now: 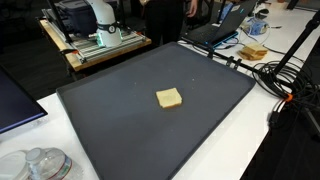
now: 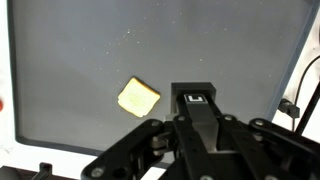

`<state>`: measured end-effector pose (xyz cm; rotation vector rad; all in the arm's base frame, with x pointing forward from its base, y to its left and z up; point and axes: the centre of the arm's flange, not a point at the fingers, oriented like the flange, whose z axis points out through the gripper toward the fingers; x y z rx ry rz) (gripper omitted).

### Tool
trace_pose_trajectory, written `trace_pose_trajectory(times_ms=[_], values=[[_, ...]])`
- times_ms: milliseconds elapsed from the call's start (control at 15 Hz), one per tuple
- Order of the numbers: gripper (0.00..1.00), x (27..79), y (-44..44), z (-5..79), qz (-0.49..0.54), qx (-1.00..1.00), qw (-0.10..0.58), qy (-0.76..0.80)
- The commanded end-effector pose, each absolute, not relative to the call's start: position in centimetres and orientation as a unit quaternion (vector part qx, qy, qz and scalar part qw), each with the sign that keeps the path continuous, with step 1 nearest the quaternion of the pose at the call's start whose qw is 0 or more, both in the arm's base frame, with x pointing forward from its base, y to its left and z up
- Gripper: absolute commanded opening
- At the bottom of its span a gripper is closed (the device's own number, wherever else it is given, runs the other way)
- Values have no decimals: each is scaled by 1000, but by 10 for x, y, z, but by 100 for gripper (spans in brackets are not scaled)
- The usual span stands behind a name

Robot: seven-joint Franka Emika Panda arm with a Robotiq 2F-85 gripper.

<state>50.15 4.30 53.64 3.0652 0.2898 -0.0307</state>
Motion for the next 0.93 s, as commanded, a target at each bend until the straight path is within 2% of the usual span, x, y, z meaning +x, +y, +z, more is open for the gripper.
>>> trace_pose_trajectory(times_ms=[0,67,267,867], values=[[21,501,43,536,-10,995,31,94],[5,502,39,536,-7,995,29,97],[5,528,40,525,-22,995,24,98],[5,602,61,437,-23,996,86,2]])
